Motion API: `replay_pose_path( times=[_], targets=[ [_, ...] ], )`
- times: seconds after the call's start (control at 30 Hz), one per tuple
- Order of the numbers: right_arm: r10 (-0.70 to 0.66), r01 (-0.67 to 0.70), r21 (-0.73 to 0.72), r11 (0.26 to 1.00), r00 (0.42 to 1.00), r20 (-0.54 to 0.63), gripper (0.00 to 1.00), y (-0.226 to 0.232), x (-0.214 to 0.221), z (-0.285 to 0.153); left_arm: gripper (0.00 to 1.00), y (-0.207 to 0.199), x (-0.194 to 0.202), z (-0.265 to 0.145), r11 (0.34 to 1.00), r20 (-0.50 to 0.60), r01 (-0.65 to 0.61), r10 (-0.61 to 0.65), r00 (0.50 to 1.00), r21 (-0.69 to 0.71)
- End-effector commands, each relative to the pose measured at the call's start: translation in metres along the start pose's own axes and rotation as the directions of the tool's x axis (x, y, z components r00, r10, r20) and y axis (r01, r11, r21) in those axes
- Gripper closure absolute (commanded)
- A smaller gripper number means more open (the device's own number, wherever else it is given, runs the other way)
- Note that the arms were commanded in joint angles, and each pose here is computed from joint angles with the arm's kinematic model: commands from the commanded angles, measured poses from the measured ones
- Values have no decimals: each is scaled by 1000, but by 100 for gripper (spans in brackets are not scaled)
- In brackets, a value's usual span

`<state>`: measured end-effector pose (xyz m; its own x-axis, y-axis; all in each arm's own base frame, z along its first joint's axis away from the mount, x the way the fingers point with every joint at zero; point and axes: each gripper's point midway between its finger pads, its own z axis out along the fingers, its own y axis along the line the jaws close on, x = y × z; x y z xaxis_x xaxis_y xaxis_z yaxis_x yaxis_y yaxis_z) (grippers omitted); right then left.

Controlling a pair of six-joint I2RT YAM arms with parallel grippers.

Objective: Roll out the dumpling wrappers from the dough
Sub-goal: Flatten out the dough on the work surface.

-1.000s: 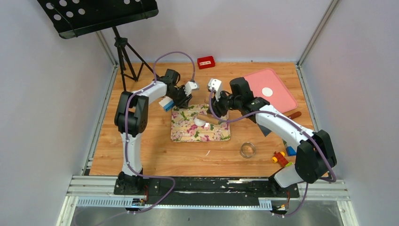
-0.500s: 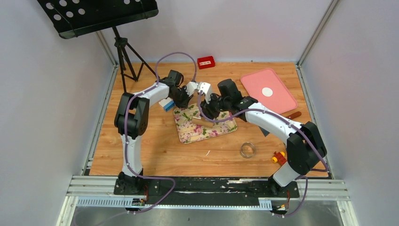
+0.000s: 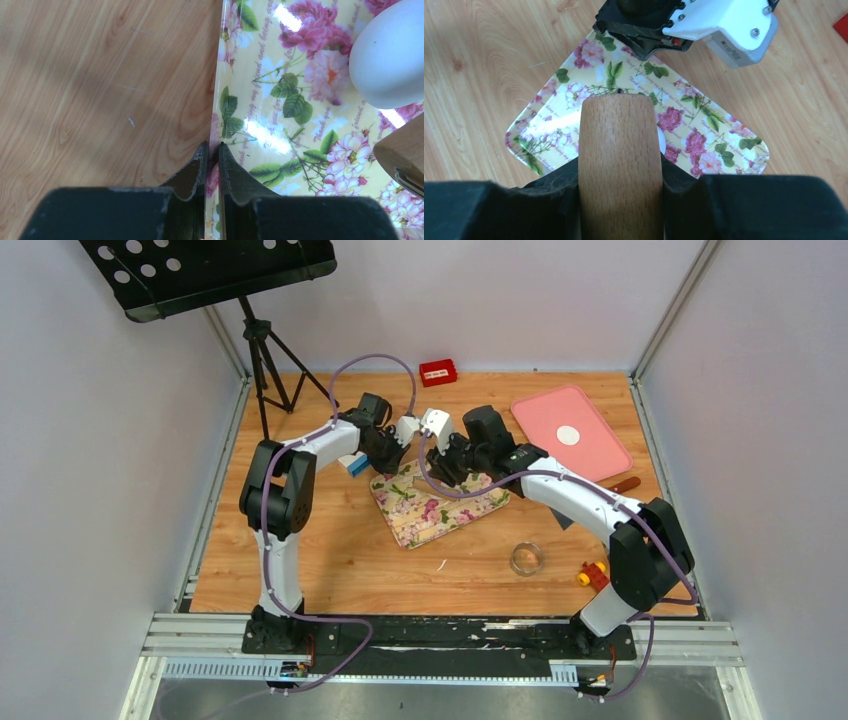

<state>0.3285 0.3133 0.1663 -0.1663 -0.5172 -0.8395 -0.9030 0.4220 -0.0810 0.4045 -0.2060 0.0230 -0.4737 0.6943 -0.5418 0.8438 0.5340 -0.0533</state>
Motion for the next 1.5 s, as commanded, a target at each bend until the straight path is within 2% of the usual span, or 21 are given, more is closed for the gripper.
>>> replay_pose_path(
  times=[0.0,0.2,0.47,0.87,1.03,1.47],
  targets=[
    [-58,43,108,993,988,140,100,-22,-48,-14,100,-8,39,7,999,-128,50,-50,991,-6],
    [-75,53,151,987,986,146,100,-32,-48,-17,100,-8,46,9,999,-135,46,-49,990,-21],
    [-56,49,130,990,997,56,100,-32,-8,5,100,-8,49,11,999,-142,49,-51,988,-23],
    [-5,7,45,999,999,-34,100,-19,32,14,100,-6,51,12,998,-152,57,-61,986,-35],
    [13,-13,-37,999,1000,-5,100,-3,23,11,100,-4,51,13,997,-154,60,-66,986,-43],
    [35,-36,-96,995,999,-17,100,11,27,7,100,-2,52,14,997,-163,67,-74,984,-49]
  ],
)
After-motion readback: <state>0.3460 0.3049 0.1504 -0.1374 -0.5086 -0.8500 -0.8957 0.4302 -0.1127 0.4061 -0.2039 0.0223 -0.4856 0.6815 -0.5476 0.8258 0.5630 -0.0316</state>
